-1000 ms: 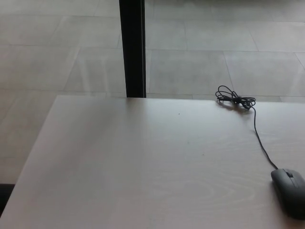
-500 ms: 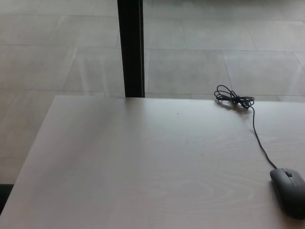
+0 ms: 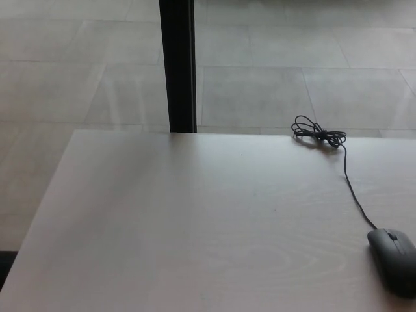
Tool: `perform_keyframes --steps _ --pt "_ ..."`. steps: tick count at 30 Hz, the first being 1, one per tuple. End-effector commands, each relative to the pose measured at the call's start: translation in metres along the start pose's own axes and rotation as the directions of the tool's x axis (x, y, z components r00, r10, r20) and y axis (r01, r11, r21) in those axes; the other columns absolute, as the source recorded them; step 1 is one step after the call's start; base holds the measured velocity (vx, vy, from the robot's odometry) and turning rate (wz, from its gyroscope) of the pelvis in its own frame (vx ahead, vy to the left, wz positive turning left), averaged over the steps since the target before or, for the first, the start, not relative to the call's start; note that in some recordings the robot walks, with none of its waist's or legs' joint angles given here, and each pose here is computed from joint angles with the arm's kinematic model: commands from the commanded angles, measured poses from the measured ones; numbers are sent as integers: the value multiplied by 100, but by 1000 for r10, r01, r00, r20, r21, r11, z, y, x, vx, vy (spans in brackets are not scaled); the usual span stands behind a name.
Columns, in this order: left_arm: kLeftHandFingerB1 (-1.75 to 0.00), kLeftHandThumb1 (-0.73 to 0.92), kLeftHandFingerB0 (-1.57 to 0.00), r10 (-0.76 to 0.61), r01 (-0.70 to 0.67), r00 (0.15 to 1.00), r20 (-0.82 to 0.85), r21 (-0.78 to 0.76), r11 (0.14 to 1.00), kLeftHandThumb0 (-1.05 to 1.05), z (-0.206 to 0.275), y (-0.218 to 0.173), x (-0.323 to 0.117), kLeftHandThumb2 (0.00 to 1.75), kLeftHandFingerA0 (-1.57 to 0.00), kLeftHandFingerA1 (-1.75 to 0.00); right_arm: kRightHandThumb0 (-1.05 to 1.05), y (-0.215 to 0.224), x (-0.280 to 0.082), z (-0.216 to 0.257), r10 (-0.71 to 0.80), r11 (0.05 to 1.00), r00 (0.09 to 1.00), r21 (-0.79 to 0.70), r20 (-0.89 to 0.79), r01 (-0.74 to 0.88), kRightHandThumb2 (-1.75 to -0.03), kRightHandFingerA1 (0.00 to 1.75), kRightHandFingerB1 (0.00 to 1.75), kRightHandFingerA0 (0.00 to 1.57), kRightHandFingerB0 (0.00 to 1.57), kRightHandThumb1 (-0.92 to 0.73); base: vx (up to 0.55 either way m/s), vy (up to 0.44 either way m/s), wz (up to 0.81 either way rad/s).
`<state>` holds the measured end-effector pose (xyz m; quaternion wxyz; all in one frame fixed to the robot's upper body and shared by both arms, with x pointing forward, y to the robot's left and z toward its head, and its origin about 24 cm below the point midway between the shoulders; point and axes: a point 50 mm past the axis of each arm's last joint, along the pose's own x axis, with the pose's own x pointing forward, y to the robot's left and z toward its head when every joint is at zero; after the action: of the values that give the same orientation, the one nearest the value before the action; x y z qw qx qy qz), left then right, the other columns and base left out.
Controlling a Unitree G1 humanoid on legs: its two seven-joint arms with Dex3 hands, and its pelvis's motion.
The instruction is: The robot uses its right fingers to click on the left button of the black mouse placed on the table.
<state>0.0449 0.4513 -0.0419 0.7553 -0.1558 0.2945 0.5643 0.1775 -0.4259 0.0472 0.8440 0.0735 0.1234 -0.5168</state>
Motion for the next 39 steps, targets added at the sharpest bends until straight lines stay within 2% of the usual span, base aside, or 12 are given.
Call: perform_keyframes --steps 1,4,6,11,14,15,19,20,25,26,31,39 --pt "-36 92 -14 4 -3 1000 7 -62 998 -99 3 2 0 71 -46 -164 -63 28 -10 57 62 997 983 -47 172 -55 -75 145 19 72 6 -92 0 0 0" --pt "-38 92 -13 18 -18 1000 14 -25 1000 -97 4 2 0 83 -54 -156 -62 56 -22 77 164 976 925 -191 342 -102 -69 127 23 75 11 -91 0 0 0" --pt "-36 92 -12 15 -14 1000 17 -37 999 -96 5 1 0 78 -50 -160 -66 70 -28 82 244 950 893 -277 377 -142 -66 41 27 34 10 -89 0 0 0" --pt "-49 82 -10 -11 11 1000 26 -6 1000 -87 6 1 0 128 -62 -118 -73 103 -46 93 472 779 774 -611 423 -141 -66 92 28 90 20 -85 0 0 0" --pt "-39 92 -18 0 1 1000 26 -11 1000 -95 6 2 0 79 -48 -145 -72 111 -53 92 516 716 752 -688 409 -117 -68 140 30 104 24 -84 0 0 0" --pt "-48 80 -12 15 -14 1000 25 -7 1000 -89 7 1 0 124 -62 -118 -72 118 -58 91 560 659 718 -747 414 -83 -69 160 34 103 31 -82 0 0 0" --pt "-39 92 -16 -1 2 999 35 -31 1000 -103 6 2 0 81 -51 -158 -72 130 -68 80 648 577 642 -814 410 -63 -65 134 35 97 37 -84 0 0 0" --pt "-39 92 -17 1 1 999 35 -35 999 -102 6 1 0 83 -52 -158 -75 134 -70 77 663 561 639 -824 391 -77 -66 73 34 85 39 -85 0 0 0" --pt "-39 92 -21 9 -8 999 34 -23 1000 -97 7 1 0 75 -55 -168 -78 145 -79 61 714 511 592 -856 375 -74 -66 63 35 96 47 -84 0 0 0" --pt "-49 82 -14 1 0 999 36 -22 1000 -90 7 1 0 124 -70 -127 -76 149 -83 55 749 471 553 -880 365 -58 -65 122 36 98 48 -82 0 0 0" --pt "-53 85 -25 15 -15 999 43 -10 1000 -94 7 4 0 128 -62 -120 -61 159 -92 38 839 307 473 -952 269 -2 -60 55 36 93 48 -62 0 0 0" --pt "-42 92 -21 1 -1 999 45 -17 1000 -97 10 3 0 87 -57 -149 -54 166 -96 25 916 116 368 -983 162 145 -57 62 37 93 51 -56 0 0 0"
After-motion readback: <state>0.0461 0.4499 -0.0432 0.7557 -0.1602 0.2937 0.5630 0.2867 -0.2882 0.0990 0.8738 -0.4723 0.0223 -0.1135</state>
